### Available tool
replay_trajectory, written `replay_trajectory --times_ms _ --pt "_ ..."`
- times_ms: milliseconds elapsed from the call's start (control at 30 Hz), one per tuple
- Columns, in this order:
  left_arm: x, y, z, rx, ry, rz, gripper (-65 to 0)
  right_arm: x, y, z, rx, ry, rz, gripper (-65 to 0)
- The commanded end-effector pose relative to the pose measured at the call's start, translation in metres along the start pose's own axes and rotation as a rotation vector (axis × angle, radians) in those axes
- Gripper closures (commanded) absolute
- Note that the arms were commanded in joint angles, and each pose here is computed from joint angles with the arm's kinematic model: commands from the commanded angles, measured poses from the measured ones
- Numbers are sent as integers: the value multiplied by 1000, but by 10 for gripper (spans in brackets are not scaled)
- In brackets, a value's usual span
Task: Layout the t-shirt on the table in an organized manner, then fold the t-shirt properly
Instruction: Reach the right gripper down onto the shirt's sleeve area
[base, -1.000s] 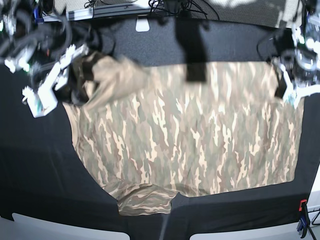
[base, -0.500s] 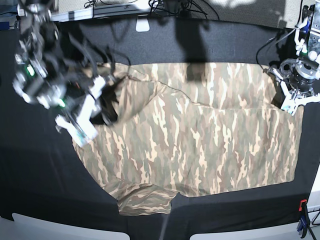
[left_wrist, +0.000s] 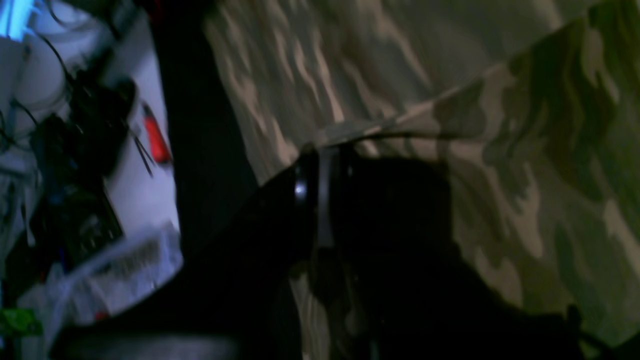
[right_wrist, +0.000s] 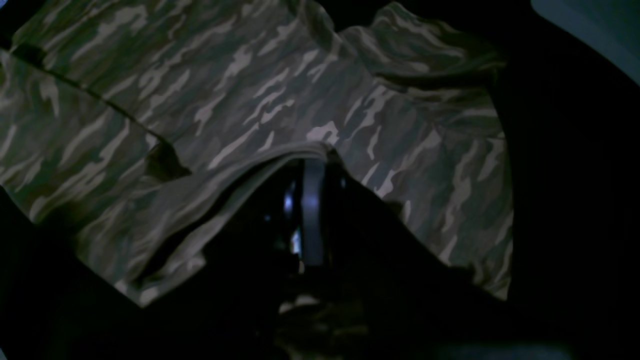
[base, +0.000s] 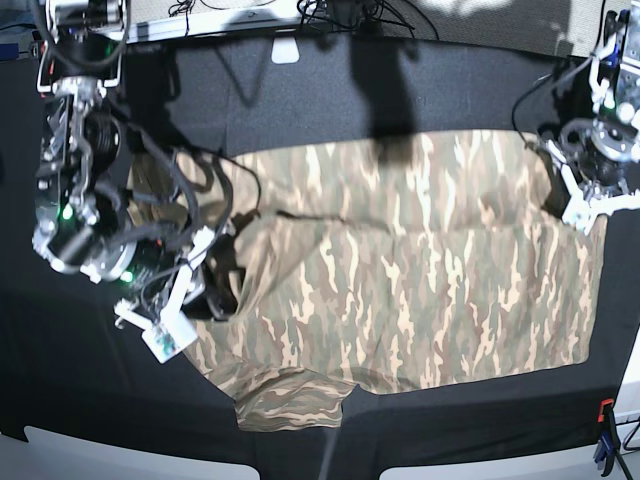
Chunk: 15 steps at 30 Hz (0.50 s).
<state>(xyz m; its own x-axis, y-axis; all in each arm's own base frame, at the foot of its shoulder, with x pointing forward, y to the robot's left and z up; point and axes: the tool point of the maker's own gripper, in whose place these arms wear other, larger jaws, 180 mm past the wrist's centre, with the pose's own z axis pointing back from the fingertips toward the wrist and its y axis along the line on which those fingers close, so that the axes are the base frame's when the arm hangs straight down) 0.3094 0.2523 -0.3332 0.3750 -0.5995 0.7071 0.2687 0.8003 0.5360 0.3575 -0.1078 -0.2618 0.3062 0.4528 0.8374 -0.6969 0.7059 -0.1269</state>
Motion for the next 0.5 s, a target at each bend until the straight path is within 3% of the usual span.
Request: replay_trajectory --times_ms 0,467 --pt "14 15 -2 36 -46 -1 0 19 -7 4 -7 -60 23 0" --pt "-4 28 -21 51 -29 79 0 20 -13 1 -47 -67 41 0"
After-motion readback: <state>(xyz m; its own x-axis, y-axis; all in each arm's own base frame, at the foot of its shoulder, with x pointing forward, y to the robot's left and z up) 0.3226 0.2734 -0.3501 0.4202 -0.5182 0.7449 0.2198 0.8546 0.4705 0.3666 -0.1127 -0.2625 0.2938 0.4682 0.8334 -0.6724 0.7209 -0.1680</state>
